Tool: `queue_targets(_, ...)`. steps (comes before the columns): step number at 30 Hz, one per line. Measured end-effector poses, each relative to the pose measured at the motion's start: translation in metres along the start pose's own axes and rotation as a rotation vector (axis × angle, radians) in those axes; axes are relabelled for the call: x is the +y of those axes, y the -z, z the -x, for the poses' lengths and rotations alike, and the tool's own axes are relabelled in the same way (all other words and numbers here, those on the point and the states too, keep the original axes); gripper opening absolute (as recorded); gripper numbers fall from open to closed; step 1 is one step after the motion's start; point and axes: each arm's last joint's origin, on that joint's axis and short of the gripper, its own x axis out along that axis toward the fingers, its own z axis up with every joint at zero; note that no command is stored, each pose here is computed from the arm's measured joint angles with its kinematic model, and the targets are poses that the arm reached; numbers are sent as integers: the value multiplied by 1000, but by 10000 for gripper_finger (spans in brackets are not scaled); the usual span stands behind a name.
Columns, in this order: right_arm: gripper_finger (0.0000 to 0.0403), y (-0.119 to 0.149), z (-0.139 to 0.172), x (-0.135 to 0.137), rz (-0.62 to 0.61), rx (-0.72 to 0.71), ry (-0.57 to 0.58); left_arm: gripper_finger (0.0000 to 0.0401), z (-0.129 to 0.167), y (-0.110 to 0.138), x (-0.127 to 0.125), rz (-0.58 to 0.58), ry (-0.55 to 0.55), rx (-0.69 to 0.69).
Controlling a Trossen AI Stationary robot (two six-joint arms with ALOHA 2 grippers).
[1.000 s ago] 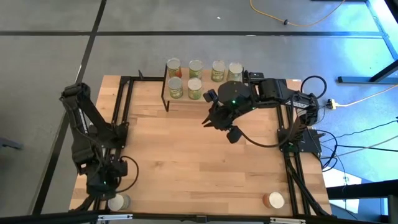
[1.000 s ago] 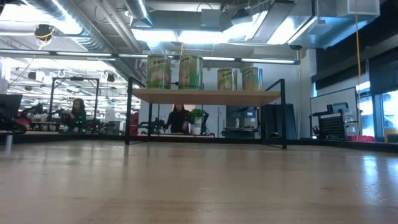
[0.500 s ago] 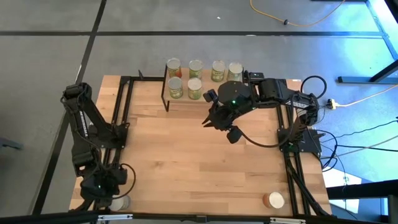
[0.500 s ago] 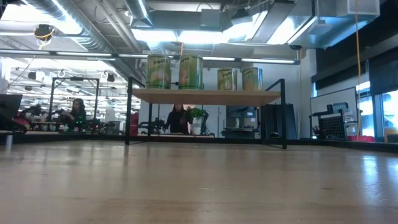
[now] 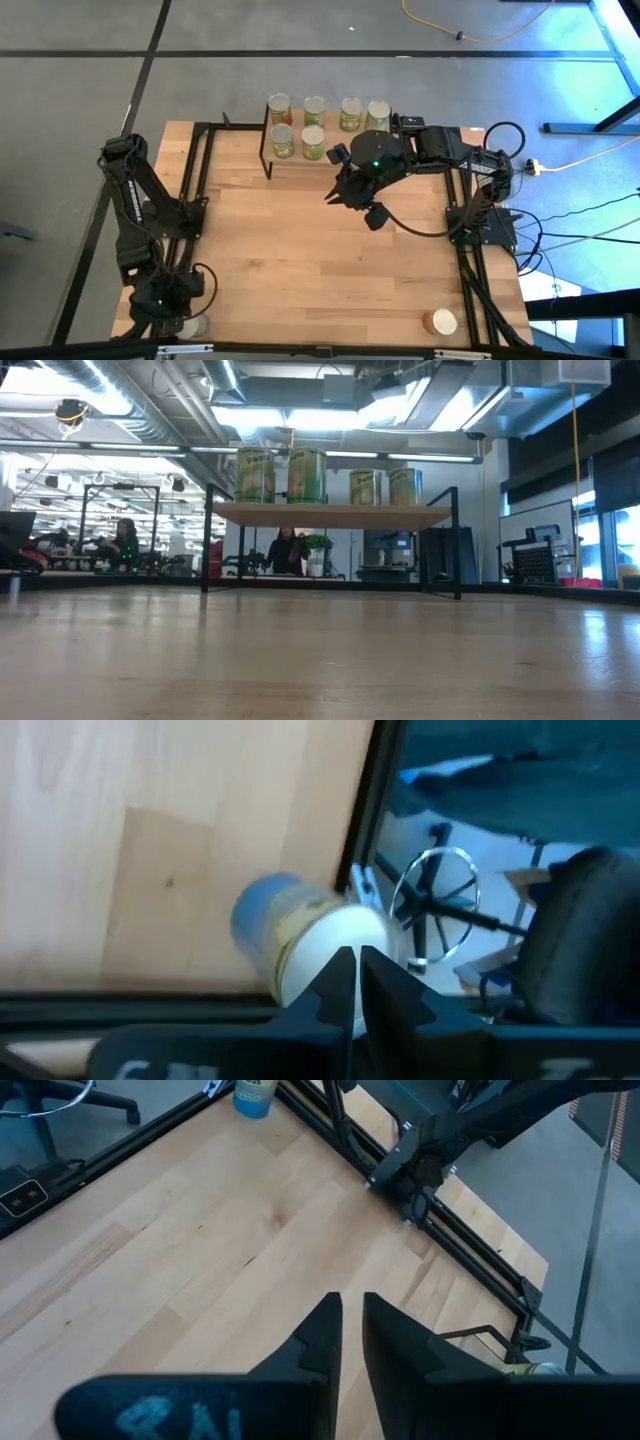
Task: Pick and place cans onto a shelf
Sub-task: Put the canned peas on the shelf
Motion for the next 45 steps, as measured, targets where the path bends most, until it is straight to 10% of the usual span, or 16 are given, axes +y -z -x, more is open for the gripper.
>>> queue_targets(45, 47, 0, 0, 0, 0, 0, 0, 58, -24, 4, 6, -125, -151, 57)
